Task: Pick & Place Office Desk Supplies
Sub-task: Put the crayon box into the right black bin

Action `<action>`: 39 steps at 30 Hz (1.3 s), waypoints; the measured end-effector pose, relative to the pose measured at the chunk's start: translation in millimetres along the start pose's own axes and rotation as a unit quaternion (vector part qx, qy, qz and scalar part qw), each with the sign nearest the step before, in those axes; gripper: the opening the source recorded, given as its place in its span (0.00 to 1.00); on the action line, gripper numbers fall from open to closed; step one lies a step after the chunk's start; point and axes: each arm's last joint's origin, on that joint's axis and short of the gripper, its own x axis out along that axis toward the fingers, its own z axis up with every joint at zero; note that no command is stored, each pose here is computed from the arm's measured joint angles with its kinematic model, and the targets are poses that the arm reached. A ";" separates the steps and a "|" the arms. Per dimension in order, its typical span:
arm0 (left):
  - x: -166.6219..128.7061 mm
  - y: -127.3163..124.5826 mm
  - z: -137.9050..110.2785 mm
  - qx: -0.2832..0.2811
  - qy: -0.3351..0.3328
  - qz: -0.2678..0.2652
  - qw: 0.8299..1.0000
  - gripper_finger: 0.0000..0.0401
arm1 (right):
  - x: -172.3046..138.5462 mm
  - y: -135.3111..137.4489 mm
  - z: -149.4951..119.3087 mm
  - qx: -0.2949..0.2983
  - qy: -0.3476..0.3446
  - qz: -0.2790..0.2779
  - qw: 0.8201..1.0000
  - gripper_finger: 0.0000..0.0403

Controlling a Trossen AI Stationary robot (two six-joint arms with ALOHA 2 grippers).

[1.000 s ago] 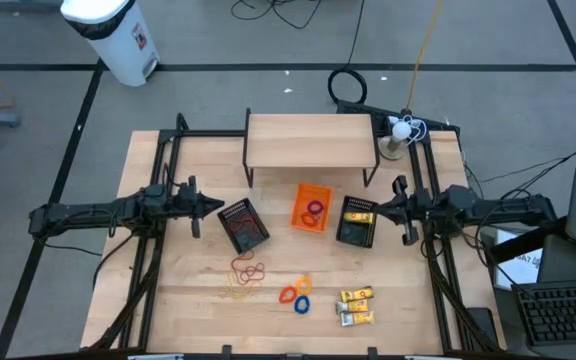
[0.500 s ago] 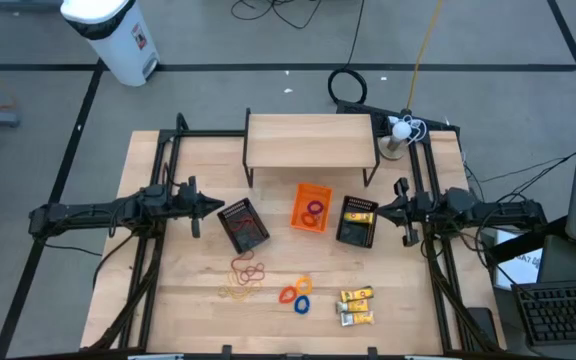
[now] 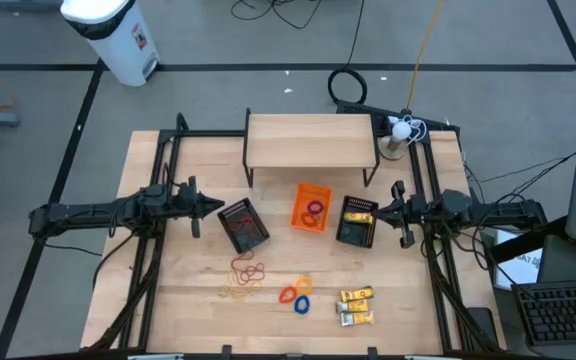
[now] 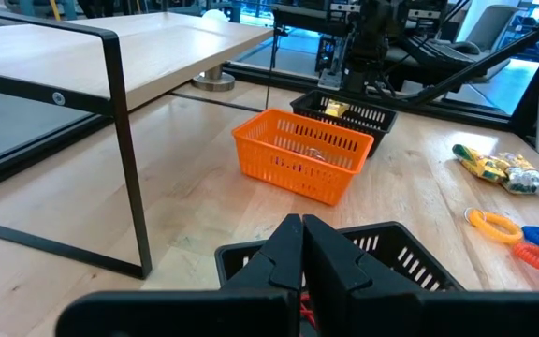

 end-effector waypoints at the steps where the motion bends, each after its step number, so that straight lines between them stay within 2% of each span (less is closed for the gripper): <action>1: 0.0 0.0 0.0 0.000 0.000 0.000 1.000 0.02 | 0.0 0.0 0.0 -0.001 0.000 0.000 1.000 0.00; 8: 0.0 0.0 0.0 0.003 0.000 0.000 1.000 0.02 | 3.0 2.3 0.9 0.006 0.001 0.020 1.000 0.00; 11: 0.0 0.1 0.1 0.003 -0.001 0.002 1.000 0.02 | 8.9 5.3 -3.6 0.003 0.055 0.019 0.998 0.02; 15: 0.0 0.2 0.1 0.004 -0.001 0.003 1.000 0.02 | 24.1 13.3 16.7 -0.026 0.089 0.005 0.996 0.04; 19: 0.0 0.2 0.1 0.004 -0.001 0.003 1.000 0.02 | 45.0 26.3 29.5 -0.062 0.169 -0.004 0.984 0.04; 22: 0.0 0.2 0.0 0.002 0.000 0.003 1.000 0.02 | 61.7 40.8 40.4 -0.087 0.234 -0.021 0.968 0.04; 27: 0.0 0.2 0.0 0.003 0.000 0.003 1.000 0.02 | 90.1 75.9 45.8 -0.104 0.349 -0.024 0.931 0.04; 32: 0.1 0.1 0.0 0.001 0.000 0.002 1.000 0.02 | 107.9 106.1 40.2 -0.059 0.449 -0.059 0.890 0.06; 35: 0.1 0.1 0.0 -0.002 0.000 0.001 1.000 0.02 | 112.8 124.4 30.2 -0.029 0.489 -0.036 0.871 0.14; 39: 0.0 0.1 0.0 -0.003 0.000 0.001 1.000 0.02 | 113.0 145.5 10.0 -0.011 0.520 -0.018 0.854 0.31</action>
